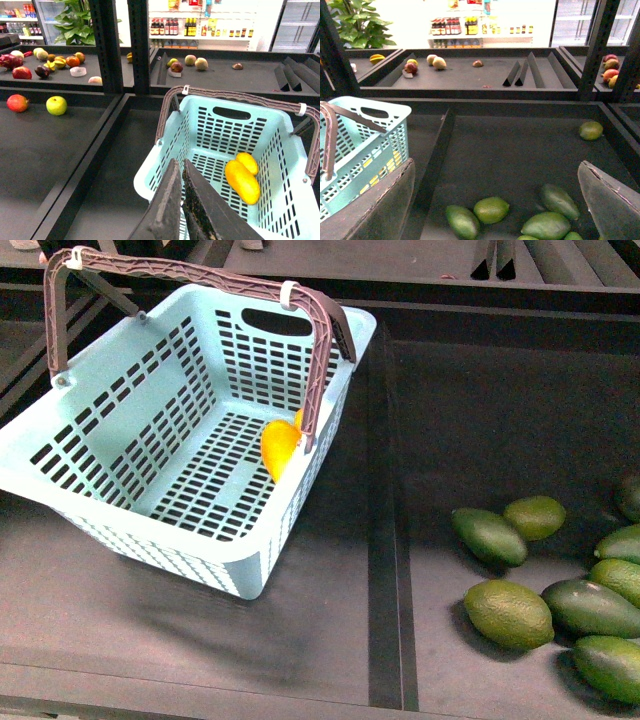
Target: Pick lemon and mango into basket
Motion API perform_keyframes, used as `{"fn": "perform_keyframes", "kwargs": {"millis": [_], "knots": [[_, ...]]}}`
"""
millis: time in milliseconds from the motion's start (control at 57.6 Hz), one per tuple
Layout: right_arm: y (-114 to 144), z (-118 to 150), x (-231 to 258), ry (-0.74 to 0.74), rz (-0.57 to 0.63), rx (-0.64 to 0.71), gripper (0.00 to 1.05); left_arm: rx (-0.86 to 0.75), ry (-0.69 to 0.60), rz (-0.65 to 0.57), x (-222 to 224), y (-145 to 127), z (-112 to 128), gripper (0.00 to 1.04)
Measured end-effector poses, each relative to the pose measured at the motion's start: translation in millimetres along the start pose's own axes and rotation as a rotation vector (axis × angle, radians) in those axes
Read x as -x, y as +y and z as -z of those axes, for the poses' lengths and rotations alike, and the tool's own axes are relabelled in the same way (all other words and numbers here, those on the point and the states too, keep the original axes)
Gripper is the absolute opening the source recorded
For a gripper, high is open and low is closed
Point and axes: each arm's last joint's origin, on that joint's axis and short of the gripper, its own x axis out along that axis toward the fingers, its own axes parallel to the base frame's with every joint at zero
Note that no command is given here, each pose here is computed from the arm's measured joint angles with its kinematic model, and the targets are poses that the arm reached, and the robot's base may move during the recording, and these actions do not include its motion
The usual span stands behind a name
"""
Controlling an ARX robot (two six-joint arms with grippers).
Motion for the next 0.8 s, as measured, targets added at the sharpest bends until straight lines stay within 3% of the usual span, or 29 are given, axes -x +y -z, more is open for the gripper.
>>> {"fn": "perform_keyframes", "kwargs": {"millis": [607,798], "knots": [[0.0,0.0,0.0,0.0,0.0,0.0,0.96,0.0,-0.019,0.0,2.0,0.0,-1.2,0.04],[0.0,0.0,0.0,0.0,0.0,0.0,0.96,0.0,-0.02,0.0,2.1,0.0,-1.3,0.39]]}}
